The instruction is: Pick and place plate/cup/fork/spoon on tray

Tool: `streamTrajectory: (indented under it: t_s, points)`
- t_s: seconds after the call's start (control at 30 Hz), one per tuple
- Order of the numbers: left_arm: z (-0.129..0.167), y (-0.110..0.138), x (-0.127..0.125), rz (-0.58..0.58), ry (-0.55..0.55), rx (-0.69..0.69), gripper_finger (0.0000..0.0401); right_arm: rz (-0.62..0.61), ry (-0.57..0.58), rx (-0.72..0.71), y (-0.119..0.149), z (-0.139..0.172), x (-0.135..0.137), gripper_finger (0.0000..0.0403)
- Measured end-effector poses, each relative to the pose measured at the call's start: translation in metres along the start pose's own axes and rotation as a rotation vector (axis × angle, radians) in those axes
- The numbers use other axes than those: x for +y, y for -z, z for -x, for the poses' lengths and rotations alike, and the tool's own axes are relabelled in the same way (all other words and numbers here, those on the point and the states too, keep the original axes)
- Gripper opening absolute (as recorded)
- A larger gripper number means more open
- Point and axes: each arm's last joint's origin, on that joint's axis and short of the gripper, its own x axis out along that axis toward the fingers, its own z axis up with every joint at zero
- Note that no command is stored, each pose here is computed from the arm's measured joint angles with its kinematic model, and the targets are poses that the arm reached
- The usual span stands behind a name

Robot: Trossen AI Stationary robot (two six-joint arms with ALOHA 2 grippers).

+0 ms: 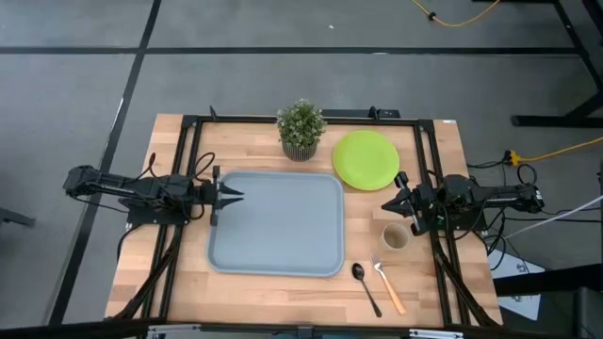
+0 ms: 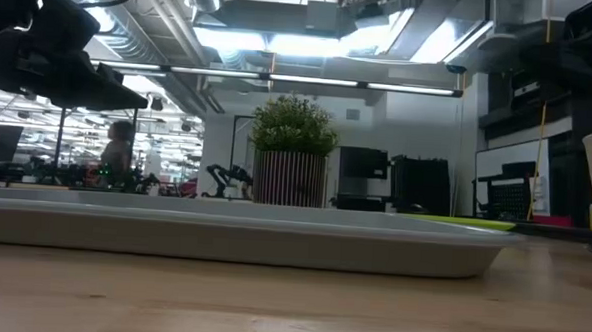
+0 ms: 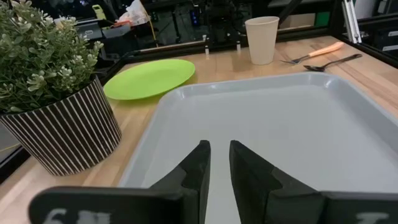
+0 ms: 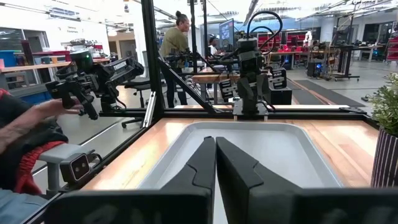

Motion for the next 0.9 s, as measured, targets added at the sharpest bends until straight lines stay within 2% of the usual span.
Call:
streamTrajectory:
  t_s: [0.47,0.63,0.8,0.9]
  points:
    - [0.0,0.0,0.0,-0.021,0.005,-0.004,0.0053,0.0,0.0,0.0,0.0,0.0,0.0,0.0019]
    - [0.0,-0.003,-0.001,0.076,0.039,-0.038,0.0053,0.001,0.0,-0.003,0.0,0.0,0.0,0.0019]
    - [0.001,-0.011,0.0,0.1,0.03,-0.116,0.0053,0.009,0.003,-0.012,-0.001,0.0,0.0,0.0019]
    - [0.001,-0.014,0.001,0.159,0.031,-0.149,0.0053,0.023,0.07,-0.019,-0.002,0.0,-0.002,0.0019]
